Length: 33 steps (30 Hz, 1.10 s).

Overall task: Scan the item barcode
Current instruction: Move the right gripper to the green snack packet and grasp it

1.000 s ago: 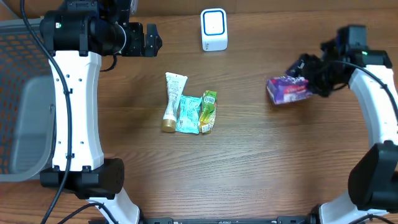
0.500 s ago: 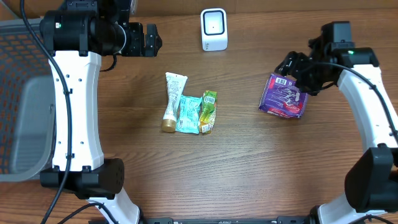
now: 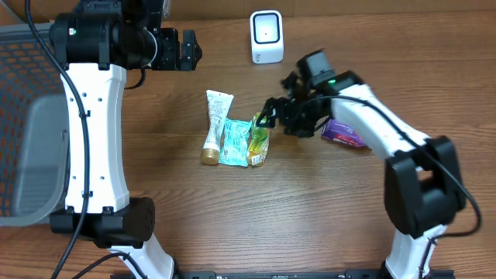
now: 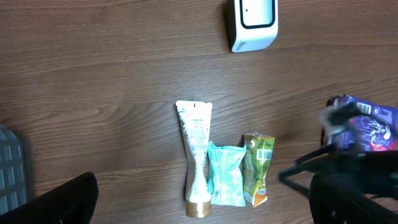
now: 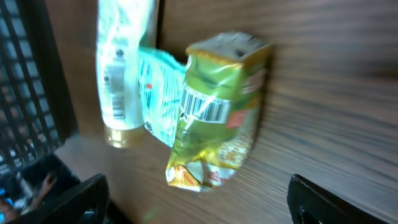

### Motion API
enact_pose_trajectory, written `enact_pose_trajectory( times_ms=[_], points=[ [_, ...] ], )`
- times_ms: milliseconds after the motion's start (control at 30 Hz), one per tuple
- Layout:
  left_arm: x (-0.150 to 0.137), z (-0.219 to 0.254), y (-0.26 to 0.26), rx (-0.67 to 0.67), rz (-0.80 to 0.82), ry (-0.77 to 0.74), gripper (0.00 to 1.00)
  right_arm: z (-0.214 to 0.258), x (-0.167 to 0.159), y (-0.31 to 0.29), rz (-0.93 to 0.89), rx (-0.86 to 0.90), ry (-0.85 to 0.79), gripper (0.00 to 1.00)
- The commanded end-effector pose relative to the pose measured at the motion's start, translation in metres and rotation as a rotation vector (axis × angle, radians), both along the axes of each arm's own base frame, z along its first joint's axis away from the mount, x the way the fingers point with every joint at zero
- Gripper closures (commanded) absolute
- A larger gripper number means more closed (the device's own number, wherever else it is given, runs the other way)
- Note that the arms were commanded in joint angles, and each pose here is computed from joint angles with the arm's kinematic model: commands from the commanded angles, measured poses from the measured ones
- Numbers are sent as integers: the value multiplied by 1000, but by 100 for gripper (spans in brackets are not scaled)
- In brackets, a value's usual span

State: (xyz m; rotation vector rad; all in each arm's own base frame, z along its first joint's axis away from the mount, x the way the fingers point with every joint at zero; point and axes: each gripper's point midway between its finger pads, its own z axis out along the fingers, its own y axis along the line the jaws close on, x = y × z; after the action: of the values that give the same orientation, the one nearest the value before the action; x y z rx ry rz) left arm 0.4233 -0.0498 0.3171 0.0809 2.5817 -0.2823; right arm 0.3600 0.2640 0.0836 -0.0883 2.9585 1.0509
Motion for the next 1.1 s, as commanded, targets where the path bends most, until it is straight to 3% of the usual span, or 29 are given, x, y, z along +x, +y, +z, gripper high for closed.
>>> enact_pose_trajectory(
  times_ms=[0,533,700,900,1067],
  points=[
    [-1,7,-3,-17,6,-16,0,-16,-9,10,27,29,62,8],
    [-1,7,-3,-16,6,-16,0,-74,-11,8,48,26,-1,8],
    [-1,7,-3,-17,6,-16,0,-81,-8,12,-4,47,-4,14],
    [-1,7,-3,-17,6,-16,0,-84,-9,12,-65,52,38,57],
    [-1,7,-3,-17,6,-16,0,-81,-5,16,-57,77,20,86]
  ],
)
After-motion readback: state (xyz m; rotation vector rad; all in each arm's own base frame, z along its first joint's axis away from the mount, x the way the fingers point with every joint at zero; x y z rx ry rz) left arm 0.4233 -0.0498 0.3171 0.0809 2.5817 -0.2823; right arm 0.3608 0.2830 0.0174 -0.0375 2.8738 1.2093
